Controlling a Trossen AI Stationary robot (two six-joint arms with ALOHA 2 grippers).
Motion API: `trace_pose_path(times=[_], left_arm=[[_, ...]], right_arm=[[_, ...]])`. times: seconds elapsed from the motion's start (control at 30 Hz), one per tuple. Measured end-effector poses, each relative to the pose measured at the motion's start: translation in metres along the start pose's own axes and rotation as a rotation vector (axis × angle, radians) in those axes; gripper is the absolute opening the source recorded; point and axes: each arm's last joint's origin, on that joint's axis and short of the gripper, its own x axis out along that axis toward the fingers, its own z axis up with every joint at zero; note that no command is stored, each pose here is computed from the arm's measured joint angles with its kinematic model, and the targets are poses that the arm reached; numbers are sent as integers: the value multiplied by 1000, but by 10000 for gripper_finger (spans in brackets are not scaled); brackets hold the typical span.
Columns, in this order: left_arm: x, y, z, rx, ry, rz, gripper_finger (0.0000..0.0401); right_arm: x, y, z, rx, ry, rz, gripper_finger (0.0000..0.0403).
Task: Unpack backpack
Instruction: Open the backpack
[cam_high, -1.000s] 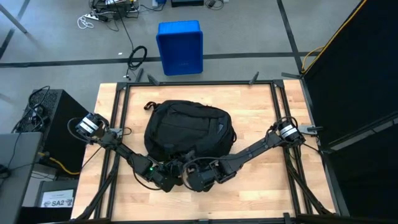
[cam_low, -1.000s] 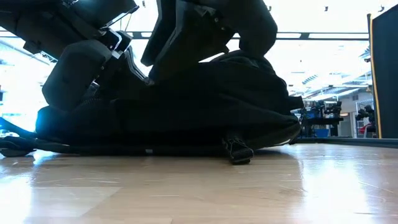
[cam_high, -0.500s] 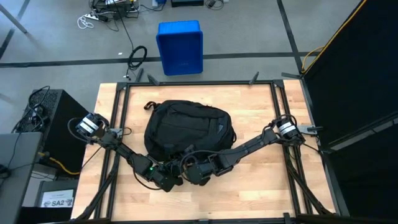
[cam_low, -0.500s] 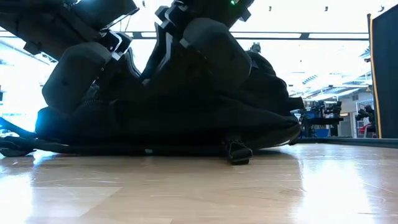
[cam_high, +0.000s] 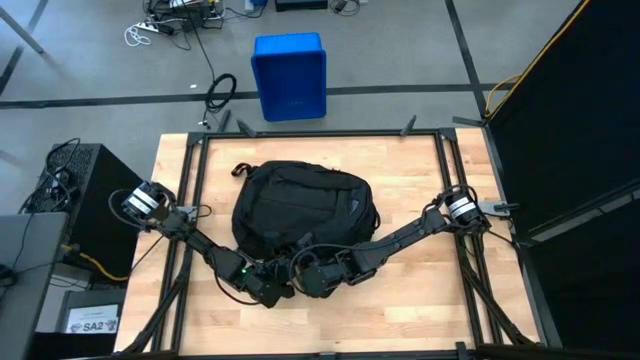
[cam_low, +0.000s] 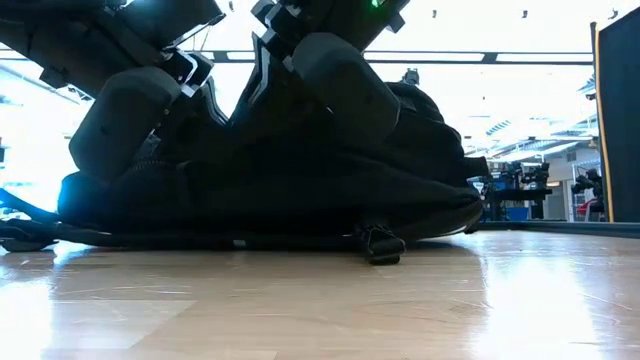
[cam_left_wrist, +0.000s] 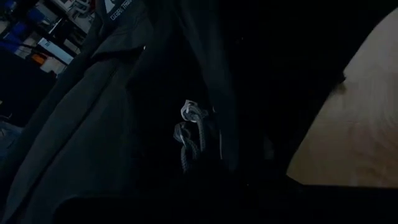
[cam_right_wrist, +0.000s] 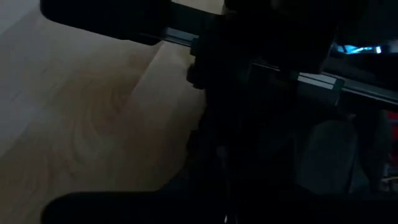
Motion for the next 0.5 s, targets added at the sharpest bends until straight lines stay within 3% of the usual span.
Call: trace_pose_path(times=[0.23, 0.5], left_arm=[[0, 0, 0, 0, 3, 0, 0], [-1, 2, -12, 33, 84, 8, 0]], right_arm=[[-9, 10, 4, -34, 32, -59, 6], [-39, 20, 11, -40, 109, -43, 2]])
